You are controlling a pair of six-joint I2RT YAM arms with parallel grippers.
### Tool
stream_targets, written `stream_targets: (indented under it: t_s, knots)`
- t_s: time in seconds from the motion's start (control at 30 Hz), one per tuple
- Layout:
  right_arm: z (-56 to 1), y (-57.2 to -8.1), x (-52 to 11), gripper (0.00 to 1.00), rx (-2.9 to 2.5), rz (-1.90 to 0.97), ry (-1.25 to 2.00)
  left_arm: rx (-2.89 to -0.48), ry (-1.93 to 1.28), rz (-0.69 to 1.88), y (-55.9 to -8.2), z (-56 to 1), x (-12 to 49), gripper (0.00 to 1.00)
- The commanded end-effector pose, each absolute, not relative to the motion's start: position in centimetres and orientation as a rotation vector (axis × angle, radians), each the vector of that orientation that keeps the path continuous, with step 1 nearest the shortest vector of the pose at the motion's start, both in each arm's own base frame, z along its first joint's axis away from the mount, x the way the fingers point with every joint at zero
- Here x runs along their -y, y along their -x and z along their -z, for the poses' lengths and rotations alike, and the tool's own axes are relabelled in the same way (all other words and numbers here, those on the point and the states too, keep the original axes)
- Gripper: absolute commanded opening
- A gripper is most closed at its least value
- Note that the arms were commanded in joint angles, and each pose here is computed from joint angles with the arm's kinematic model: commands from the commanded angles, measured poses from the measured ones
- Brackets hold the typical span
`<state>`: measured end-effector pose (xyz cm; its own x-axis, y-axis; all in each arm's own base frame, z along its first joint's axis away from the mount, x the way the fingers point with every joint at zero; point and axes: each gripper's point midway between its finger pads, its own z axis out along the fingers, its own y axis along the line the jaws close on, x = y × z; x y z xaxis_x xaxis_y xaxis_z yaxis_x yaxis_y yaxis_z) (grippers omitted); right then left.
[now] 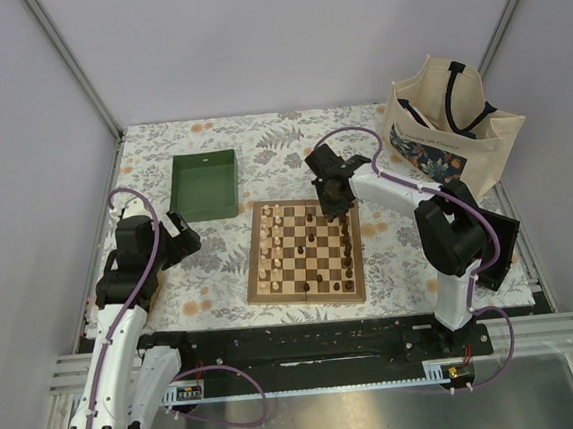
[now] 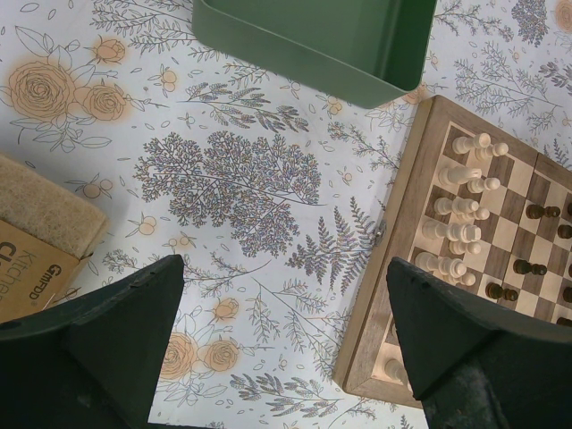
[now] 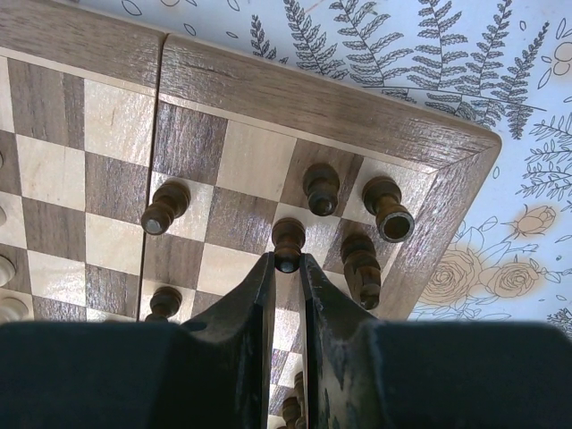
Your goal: Set up the chess pieces on the board
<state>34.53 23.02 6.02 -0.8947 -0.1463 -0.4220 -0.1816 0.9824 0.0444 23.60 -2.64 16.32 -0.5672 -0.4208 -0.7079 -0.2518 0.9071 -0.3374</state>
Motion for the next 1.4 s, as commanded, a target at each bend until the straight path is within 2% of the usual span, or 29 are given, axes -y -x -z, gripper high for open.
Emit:
stream_targets:
  t_s: [0.0,1.07,1.27,1.37]
  knots:
    - [-7.5,-34.99,-22.19,0.2,-2.656,-0.099,0.205,-2.141,0.459,0.274,-24.72,-17.79,2.81,0.99]
    - [-7.33,-34.85,-21.73,0.21,-2.656,-0.083,0.212,-2.145,0.457,0.274,-24.7,-17.72,2.83,0.99]
    - [-7.41,-34.77,-21.8,0.25,-2.658,-0.09,0.218,-2.144,0.46,0.272,-24.68,-17.69,2.78,0.99]
    - [-7.58,-34.78,-21.83,0.31,-2.657,-0.091,0.222,-2.143,0.459,0.274,-24.66,-17.77,2.8,0.99]
